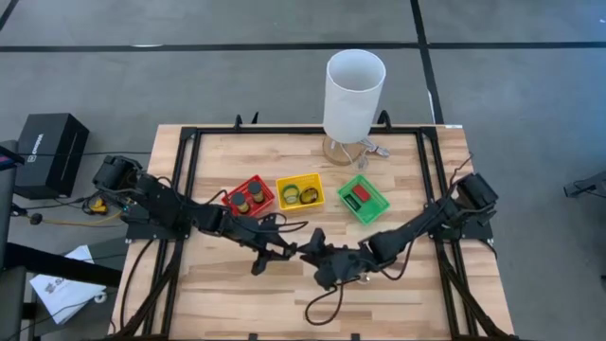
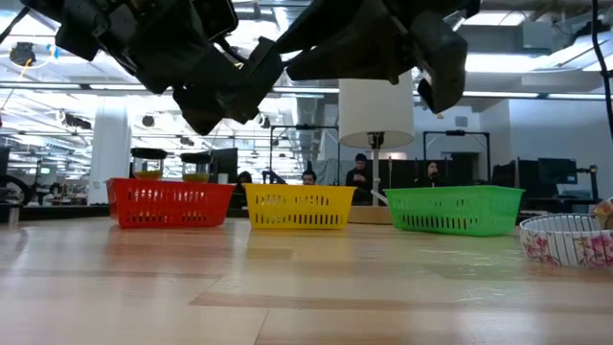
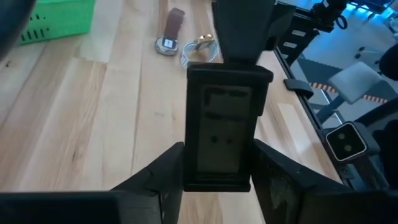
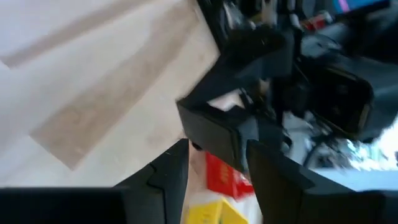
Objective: Pick & Place Office items
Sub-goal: Put the black digital timer in the green basket
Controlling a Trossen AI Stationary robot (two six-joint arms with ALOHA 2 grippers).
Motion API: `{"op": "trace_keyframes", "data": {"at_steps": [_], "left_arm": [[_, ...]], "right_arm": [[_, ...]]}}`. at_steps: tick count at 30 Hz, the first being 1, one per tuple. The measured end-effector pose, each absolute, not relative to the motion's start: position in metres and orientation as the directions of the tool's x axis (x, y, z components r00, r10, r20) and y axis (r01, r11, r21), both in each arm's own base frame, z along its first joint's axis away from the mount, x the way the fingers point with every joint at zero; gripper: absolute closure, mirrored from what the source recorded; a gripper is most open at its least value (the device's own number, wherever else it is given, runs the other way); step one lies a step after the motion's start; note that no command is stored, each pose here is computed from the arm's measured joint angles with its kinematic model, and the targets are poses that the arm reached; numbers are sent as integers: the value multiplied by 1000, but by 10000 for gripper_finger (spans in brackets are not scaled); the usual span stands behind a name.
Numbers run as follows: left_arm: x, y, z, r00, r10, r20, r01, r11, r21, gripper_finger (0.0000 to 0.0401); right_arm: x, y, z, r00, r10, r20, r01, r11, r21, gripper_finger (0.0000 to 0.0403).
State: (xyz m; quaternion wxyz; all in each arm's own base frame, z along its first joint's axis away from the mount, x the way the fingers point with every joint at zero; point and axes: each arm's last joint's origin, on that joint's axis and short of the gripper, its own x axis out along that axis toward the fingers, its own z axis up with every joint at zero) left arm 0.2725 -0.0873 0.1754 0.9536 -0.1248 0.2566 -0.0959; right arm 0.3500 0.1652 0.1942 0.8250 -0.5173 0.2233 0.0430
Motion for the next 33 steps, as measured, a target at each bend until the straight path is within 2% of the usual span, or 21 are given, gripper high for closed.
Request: {"op": "trace_keyframes", "data": {"at_steps": [3,9,15,18,23,29,33], "left_arm": [[273,-87,176,848,-247,-468,118,951,-287,252],[272,-87,175,845,-247,-474,118,951,-286,248],[272,-87,175,841,-256,-476,125,949,-290,251],[272,-88,175,842,-257,-474,124,948,-294,247],[272,-88,175,844,-258,-470,126,947,-294,251],[272,-88,176,844,-261,-468,129,947,-296,247],[272,-88,175,840,-271,-470,137,944,-301,249]], "right_arm": [[347,169,195,898,-208,-389,-265,451,-852,251],[346,173,196,901,-198,-386,-268,447,-853,252],[351,169,202,923,-187,-336,-246,387,-889,247],[356,161,201,924,-147,-353,-271,398,-876,244],[363,148,198,913,-23,-406,-346,483,-804,244],[370,131,198,907,21,-421,-372,507,-777,252],[373,123,197,894,104,-435,-423,513,-747,267]]}}
